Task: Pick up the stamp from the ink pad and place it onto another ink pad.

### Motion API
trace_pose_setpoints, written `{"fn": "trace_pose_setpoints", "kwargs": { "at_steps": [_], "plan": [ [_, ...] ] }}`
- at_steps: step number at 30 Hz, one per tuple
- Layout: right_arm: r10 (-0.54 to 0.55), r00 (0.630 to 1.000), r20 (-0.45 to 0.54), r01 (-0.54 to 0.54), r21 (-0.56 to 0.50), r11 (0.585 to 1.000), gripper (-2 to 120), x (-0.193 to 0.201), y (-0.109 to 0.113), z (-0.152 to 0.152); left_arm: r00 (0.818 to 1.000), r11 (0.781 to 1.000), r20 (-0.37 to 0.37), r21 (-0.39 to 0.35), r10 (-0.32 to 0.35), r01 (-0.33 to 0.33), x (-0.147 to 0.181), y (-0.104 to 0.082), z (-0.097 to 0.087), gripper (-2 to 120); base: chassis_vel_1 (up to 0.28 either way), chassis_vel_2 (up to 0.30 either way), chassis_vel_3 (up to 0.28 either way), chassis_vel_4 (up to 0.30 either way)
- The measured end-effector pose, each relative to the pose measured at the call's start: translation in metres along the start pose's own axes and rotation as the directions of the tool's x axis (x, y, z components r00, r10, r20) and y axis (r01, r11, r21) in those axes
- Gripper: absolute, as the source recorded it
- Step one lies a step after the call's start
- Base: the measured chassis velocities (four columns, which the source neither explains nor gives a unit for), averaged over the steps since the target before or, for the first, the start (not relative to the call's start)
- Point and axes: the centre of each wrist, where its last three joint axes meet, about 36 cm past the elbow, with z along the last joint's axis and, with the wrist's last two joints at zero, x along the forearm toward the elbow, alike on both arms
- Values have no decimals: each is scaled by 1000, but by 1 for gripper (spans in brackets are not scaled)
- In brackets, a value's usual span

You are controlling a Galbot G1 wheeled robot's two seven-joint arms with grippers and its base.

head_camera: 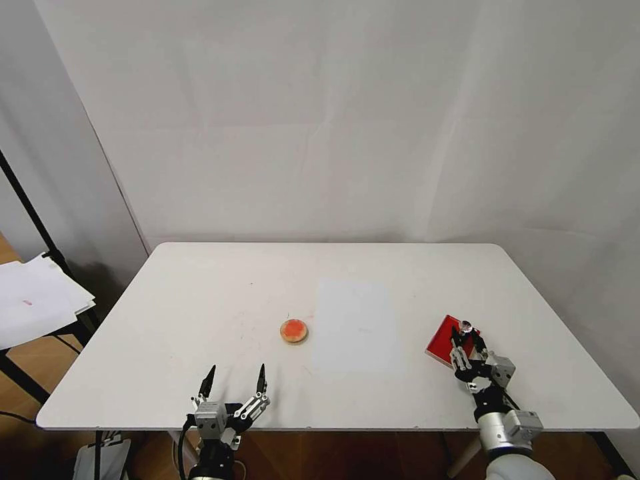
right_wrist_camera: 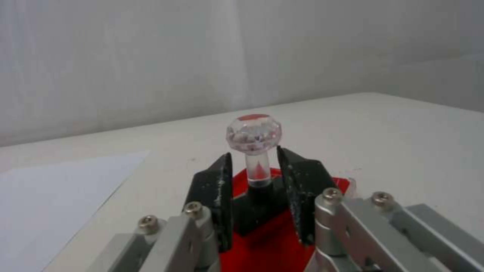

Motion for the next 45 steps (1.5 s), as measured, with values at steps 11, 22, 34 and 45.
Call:
{"fn": "trace_pose_setpoints", "kwargs": {
  "at_steps": [11, 22, 34, 45],
  "plan": [
    [-6, 1000, 4, 6, -3, 1000, 7, 0, 1, 0, 1000, 1000, 0, 0, 0, 0, 0, 0, 0, 102, 0, 0, 0, 0],
    [-82, 995, 60, 84, -32, 996, 7, 2, 16, -39, 1000, 1000, 0, 0, 0, 0, 0, 0, 0, 102, 0, 0, 0, 0],
    [-305, 952, -35, 304, -24, 952, 7, -6, 45, -51, 1000, 1000, 0, 0, 0, 0, 0, 0, 0, 102, 0, 0, 0, 0],
    [-411, 906, -99, 408, -45, 912, 7, -23, 71, -41, 1000, 1000, 0, 0, 0, 0, 0, 0, 0, 102, 0, 0, 0, 0]
  ]
}}
